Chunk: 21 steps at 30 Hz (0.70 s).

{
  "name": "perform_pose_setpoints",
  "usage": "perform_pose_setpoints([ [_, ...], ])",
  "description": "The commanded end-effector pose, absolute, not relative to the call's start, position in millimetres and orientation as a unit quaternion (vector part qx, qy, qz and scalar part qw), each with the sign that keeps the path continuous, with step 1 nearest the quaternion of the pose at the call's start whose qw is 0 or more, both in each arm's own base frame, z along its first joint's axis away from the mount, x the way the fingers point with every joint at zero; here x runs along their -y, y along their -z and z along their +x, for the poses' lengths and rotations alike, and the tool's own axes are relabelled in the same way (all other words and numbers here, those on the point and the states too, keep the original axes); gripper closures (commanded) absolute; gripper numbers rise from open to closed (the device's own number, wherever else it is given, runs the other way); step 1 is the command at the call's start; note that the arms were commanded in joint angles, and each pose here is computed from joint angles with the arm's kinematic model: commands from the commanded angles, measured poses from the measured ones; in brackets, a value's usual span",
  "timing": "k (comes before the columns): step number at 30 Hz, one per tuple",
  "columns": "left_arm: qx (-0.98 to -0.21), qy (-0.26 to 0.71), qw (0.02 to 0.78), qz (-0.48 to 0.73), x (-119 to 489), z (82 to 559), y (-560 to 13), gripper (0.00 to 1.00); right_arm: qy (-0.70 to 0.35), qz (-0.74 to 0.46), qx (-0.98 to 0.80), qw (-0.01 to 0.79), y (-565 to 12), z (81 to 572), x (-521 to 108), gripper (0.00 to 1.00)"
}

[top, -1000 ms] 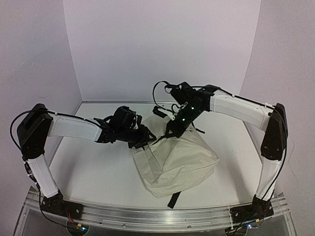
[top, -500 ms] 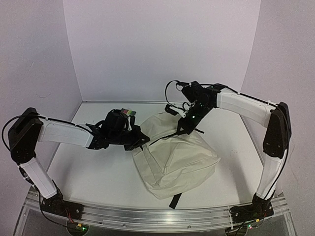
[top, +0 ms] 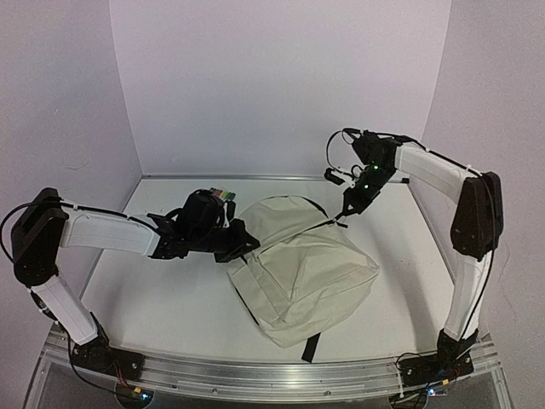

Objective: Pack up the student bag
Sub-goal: Unzip the student bag at the center of the board.

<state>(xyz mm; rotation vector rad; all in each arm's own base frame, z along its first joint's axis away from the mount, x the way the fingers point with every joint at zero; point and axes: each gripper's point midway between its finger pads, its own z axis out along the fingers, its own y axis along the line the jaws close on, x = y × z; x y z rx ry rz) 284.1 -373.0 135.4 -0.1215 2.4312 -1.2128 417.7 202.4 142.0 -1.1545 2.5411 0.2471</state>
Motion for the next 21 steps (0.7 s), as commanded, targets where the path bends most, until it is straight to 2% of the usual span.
perform_pose_setpoints([
  [1,-0.891,0.424,0.152,0.062,415.1,250.0,-124.4,1.00,-0.032,-0.362,-0.906,0.216,-153.4,475.8,-184.6,1.00],
  [6,-0.879,0.433,0.115,0.161,468.4,220.6,-124.6,1.00,-0.056,-0.359,-0.901,0.237,-161.1,489.7,-217.1,1.00],
  [12,-0.867,0.438,0.124,0.202,488.3,210.6,-141.4,0.98,-0.111,-0.382,-0.889,0.225,-165.9,459.4,-258.0,1.00],
  [13,-0.869,0.433,0.134,0.197,485.3,214.4,-144.9,0.94,-0.122,-0.382,-0.888,0.224,-168.1,454.5,-261.4,1.00],
  [15,-0.872,0.426,0.158,0.181,474.8,227.0,-155.9,0.76,-0.136,-0.377,-0.888,0.224,-173.7,449.7,-263.9,0.98],
  [17,-0.871,0.430,0.179,0.155,460.0,243.0,-171.0,0.55,-0.144,-0.372,-0.888,0.229,-182.4,447.6,-265.1,0.85],
  [19,-0.876,0.417,0.212,0.120,436.5,268.9,-182.8,0.43,-0.147,-0.369,-0.887,0.237,-191.8,446.6,-265.6,0.68],
  [21,-0.885,0.385,0.247,0.084,408.7,293.8,-191.6,0.36,-0.148,-0.363,-0.887,0.245,-201.0,445.8,-265.0,0.48],
])
